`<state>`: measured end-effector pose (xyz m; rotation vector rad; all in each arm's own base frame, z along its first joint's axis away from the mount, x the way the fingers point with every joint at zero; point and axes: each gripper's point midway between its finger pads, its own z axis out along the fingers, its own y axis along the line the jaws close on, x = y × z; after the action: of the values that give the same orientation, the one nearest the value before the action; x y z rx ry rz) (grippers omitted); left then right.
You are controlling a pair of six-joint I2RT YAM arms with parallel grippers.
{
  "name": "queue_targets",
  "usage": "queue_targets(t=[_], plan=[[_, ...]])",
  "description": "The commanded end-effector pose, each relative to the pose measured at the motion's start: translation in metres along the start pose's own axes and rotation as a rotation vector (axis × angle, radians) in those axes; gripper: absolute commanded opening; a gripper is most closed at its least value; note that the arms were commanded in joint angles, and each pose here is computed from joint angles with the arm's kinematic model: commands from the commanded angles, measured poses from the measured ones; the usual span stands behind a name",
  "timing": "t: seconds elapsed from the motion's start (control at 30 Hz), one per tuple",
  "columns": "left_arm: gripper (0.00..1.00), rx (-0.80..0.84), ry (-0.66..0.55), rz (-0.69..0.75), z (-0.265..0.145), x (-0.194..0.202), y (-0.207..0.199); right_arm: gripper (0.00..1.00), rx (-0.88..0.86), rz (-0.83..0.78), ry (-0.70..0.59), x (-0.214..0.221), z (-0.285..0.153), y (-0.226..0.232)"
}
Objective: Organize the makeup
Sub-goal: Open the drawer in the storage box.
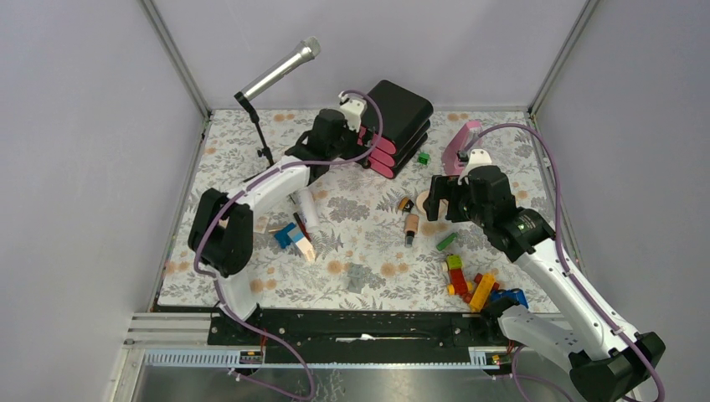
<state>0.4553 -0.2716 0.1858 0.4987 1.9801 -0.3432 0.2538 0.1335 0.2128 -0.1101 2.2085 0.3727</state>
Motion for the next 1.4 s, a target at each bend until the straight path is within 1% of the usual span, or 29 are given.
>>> queue_targets(t=[0.0,0.07,0.2,0.4,0.6,0.97,1.2,1.37], plan=[[0.82,0.078,-0.055,0.041,0.013,-0.033,0.001,1.0,-0.006,-0.013,-0.021,-0.004,-0.005,0.0],[0.81,0.105,-0.043,0.047,0.019,-0.031,-0.002,1.0,-0.005,-0.013,-0.017,-0.003,-0.004,0.0],[0.79,0.1,-0.021,0.058,0.031,-0.026,0.0,0.99,-0.007,-0.014,-0.013,-0.002,-0.004,0.0],[0.71,0.121,0.002,0.058,0.042,-0.021,-0.003,0.99,-0.004,-0.015,-0.018,-0.003,-0.006,0.0],[0.63,0.161,-0.004,0.052,0.043,-0.024,-0.011,0.99,0.001,-0.019,-0.011,-0.001,-0.004,-0.001],[0.58,0.142,-0.022,0.05,0.046,-0.031,-0.007,0.99,0.01,-0.026,-0.013,-0.001,-0.005,-0.004],[0.5,0.146,-0.038,0.065,0.044,-0.039,-0.007,0.99,0.016,-0.003,-0.019,0.001,-0.01,-0.005],[0.36,0.145,-0.037,0.083,0.042,-0.042,-0.006,0.99,0.029,-0.001,-0.017,0.004,-0.011,-0.008]])
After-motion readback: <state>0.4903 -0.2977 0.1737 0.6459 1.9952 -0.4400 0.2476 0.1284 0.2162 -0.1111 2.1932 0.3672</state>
